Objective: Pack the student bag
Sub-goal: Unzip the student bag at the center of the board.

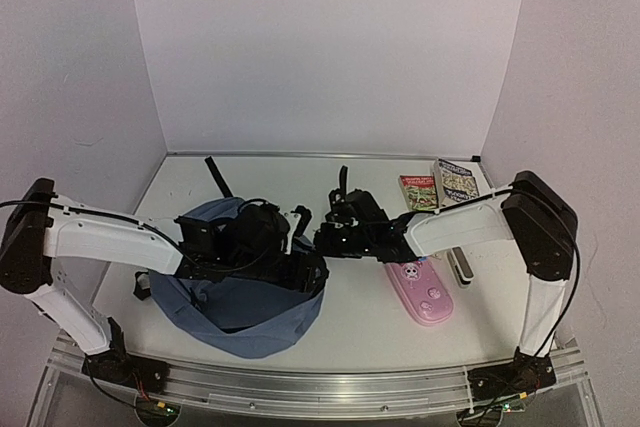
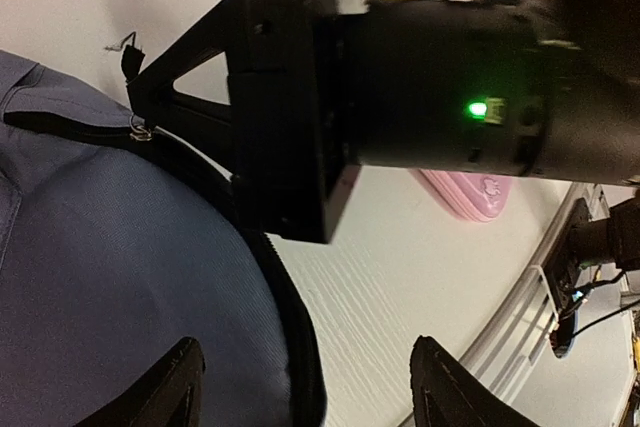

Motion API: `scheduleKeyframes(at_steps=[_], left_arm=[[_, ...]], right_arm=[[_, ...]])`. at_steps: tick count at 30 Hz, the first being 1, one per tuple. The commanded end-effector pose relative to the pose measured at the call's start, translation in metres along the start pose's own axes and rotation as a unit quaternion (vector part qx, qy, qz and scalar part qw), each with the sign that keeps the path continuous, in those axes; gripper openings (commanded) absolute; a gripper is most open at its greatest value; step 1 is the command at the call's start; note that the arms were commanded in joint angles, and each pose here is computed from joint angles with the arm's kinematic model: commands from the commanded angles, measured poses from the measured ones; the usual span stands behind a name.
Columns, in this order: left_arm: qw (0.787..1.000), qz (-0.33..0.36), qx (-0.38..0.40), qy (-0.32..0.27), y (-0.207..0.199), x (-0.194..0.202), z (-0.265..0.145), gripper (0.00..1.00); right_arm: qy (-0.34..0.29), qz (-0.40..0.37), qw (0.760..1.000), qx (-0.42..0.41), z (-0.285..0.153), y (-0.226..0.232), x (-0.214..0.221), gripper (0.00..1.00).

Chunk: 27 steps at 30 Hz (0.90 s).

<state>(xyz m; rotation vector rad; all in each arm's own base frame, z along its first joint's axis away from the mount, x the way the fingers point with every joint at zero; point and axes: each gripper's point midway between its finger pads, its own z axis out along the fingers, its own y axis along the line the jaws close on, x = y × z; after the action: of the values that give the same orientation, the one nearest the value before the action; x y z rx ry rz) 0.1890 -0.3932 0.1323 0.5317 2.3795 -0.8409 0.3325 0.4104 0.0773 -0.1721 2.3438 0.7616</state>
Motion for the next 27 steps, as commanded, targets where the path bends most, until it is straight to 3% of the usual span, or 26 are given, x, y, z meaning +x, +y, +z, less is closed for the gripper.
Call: scheduleKeyframes(at_steps=[1,10,17,21,27], left_arm=[[0.999,0.01,-0.041,-0.009,0.006,-0.004,0.016,0.73],[0.995,0.03,-0.098,-0.002,0.015,0.008,0.033,0.7],[0.983,0.032,-0.181,-0.01,0.033,0.015,0.031,0.38],[0.984,0.025,-0.177,-0.021,0.032,0.018,0.028,0.2],[0.989,0.024,-0.147,-0.024,0.027,0.03,0.022,0.01]], right_arm=[[-0.039,0.018,0.999,-0.023,-0.024,0.017,-0.024,0.0],[-0.044,0.021,0.999,-0.02,-0.031,0.014,-0.025,0.0],[-0.045,0.023,0.999,-0.02,-0.03,0.015,-0.026,0.0],[-0.046,0.022,0.999,-0.019,-0.03,0.014,-0.027,0.0],[-0.039,0.019,0.999,-0.024,-0.022,0.018,-0.025,0.0]])
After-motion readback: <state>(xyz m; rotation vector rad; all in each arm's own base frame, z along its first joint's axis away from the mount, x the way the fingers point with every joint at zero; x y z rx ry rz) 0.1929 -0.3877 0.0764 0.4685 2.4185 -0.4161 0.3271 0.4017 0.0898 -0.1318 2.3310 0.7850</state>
